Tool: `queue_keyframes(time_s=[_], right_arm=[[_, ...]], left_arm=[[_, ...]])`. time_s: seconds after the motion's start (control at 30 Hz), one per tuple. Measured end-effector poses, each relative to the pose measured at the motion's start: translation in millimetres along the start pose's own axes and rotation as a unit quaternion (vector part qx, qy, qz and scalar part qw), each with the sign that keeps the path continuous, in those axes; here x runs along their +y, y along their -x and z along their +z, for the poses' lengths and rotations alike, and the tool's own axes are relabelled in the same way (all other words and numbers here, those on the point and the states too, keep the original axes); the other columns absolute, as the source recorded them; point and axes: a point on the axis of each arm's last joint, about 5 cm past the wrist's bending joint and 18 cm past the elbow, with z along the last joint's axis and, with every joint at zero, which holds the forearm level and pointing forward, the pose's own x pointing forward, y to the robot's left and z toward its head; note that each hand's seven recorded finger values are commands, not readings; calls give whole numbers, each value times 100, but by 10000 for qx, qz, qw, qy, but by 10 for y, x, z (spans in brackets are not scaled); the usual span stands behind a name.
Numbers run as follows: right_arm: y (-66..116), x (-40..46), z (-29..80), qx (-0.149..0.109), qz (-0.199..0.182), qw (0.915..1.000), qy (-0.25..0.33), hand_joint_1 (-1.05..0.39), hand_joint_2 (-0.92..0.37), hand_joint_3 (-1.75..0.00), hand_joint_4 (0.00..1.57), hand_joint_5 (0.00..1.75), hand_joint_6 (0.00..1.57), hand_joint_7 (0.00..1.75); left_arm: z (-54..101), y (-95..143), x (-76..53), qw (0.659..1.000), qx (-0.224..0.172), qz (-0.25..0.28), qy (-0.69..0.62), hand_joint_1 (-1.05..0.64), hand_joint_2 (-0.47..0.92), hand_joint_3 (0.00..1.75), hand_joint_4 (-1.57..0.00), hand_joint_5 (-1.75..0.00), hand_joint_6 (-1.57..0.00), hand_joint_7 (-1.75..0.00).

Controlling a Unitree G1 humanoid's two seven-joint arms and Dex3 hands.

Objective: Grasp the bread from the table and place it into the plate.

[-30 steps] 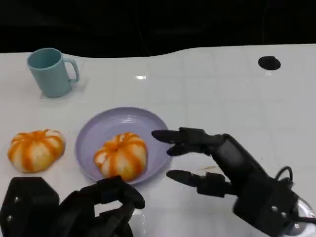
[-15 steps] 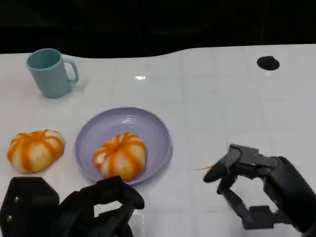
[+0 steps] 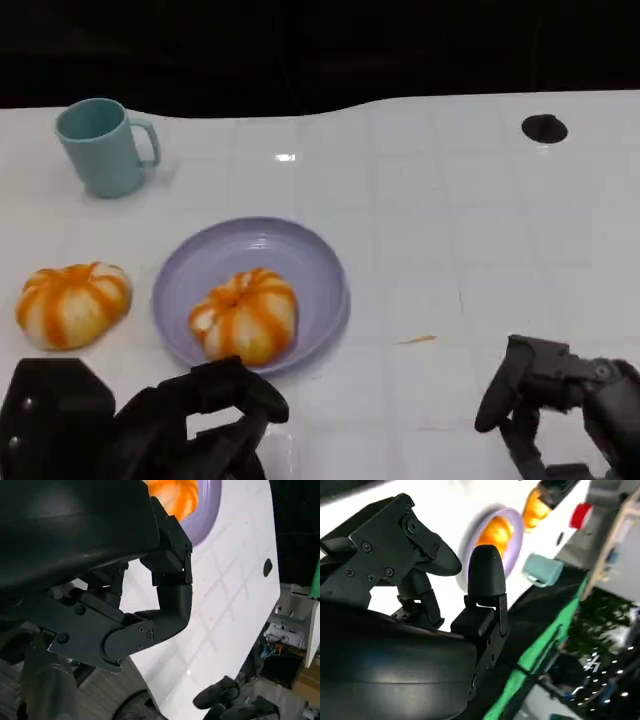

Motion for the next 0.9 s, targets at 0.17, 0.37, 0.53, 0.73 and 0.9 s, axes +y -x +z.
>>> queue_keyframes(time_s=[0.17,0.37,0.53,0.73,0.9], right_arm=[[21,40,-58,82,-229,9997,50,-2,-43,-130,89,175,71,155],[38,80,-147,97,-413,9990,172,-1,-40,-132,92,175,72,156],[29,89,-178,175,-484,9979,395,-4,-39,-130,97,175,71,157],[-7,85,-181,269,-518,9967,557,-2,-41,-128,98,175,71,156],[-16,85,-189,311,-519,9966,554,-1,-41,-128,97,175,72,156]], left_arm=[[1,10,11,10000,-28,21,10,-38,81,75,-68,-175,-62,-145],[1,24,29,10000,-11,50,-22,-37,81,74,-67,-175,-62,-143],[1,37,44,10000,-8,89,-18,-36,82,72,-68,-175,-64,-141],[-1,38,53,9999,-13,103,-30,-35,83,73,-68,-175,-64,-139],[-14,33,65,9999,5,122,-18,-35,82,73,-68,-175,-64,-139]])
